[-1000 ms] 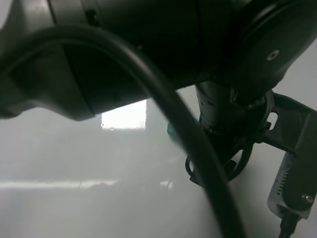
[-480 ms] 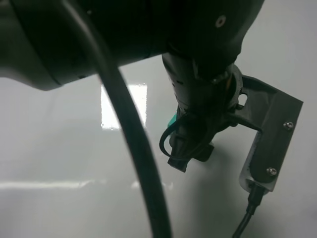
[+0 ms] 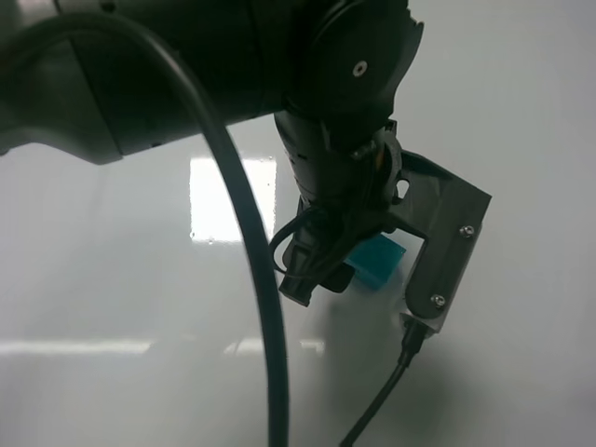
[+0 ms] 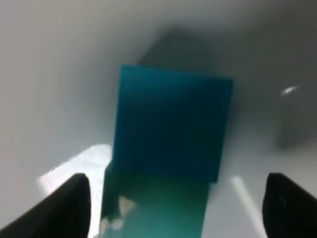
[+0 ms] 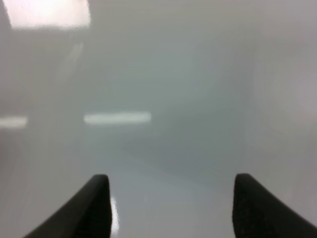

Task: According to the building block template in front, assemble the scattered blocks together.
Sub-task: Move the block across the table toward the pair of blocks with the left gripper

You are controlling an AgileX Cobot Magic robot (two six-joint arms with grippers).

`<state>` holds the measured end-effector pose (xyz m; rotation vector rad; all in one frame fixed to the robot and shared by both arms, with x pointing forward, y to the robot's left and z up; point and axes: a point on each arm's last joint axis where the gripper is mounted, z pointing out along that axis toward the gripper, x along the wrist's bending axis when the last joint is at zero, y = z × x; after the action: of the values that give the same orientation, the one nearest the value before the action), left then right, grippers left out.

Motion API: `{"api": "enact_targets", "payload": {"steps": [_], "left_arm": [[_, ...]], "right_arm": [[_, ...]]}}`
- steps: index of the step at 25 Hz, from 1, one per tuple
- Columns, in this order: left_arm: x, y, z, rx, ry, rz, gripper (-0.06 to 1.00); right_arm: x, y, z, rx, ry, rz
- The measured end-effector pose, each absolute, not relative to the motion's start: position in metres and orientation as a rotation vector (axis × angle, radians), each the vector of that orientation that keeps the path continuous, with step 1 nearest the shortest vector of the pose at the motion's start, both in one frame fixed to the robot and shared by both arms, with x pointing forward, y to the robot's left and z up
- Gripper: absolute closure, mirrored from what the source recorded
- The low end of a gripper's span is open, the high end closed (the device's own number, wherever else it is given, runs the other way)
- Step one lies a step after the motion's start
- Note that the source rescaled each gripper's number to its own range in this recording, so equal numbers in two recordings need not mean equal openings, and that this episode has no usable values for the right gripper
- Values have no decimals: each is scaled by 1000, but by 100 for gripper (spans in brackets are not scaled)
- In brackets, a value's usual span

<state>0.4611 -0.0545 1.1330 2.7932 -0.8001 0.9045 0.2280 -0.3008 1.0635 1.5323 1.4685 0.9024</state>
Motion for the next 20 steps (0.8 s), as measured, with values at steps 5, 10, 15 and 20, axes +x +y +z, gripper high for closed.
{"api": "enact_targets", "payload": {"steps": [5, 10, 15, 20], "left_arm": [[466, -51, 1133, 2792, -864, 914, 6], [468, -53, 1131, 2777, -877, 918, 5], [470, -60, 1123, 2761, -887, 892, 5], [470, -60, 1123, 2761, -889, 889, 5]], "right_arm": [[228, -301, 1064, 1532, 1469, 902], [228, -301, 1064, 1532, 1469, 902], [228, -301, 1064, 1532, 1469, 902], [228, -301, 1064, 1532, 1469, 902]]}}
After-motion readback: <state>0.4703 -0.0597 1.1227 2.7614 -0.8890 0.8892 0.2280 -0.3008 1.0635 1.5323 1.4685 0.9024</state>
